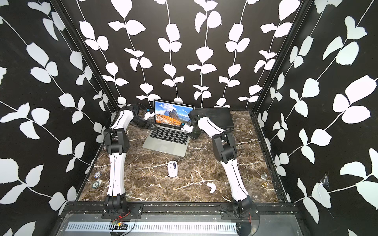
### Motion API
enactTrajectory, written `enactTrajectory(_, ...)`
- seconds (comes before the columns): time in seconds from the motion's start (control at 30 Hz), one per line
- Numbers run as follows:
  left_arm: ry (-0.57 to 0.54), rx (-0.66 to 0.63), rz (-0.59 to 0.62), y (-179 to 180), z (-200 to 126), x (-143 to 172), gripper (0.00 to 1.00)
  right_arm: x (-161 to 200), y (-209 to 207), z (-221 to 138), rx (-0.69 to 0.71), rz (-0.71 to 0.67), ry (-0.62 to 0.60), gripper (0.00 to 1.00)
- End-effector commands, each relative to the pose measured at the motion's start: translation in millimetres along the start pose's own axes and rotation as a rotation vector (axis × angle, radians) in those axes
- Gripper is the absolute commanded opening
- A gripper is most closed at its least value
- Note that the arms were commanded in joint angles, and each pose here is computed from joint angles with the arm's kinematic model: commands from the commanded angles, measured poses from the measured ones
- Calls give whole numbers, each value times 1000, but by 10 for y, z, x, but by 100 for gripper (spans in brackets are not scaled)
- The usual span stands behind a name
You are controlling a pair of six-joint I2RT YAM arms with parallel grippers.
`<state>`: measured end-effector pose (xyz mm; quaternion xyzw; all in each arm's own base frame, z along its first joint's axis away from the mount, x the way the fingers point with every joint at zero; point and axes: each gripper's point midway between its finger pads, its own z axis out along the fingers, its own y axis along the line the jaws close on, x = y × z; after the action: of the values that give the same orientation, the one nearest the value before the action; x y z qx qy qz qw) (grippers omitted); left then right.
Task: Insert the wireless mouse receiver into the laptop
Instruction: Insert the USB plug into the USB port.
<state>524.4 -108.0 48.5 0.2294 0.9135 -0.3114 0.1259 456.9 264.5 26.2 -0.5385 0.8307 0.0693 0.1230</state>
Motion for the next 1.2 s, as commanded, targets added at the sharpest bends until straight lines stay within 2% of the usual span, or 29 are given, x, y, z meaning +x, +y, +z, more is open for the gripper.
enactTrajectory(0.0,54,53,-10,-126,158,117,75,124,54,146,-16,2,73,24)
enactTrajectory(0.33,56,52,-10,-122,156,123,75,104,80,172,-16,0,84,17)
enactTrajectory(0.7,57,49,-9,-117,149,125,75,56,109,187,-25,3,78,26)
enactTrajectory(1.17,56,48,-12,-111,149,124,75,-52,159,127,-55,10,44,27)
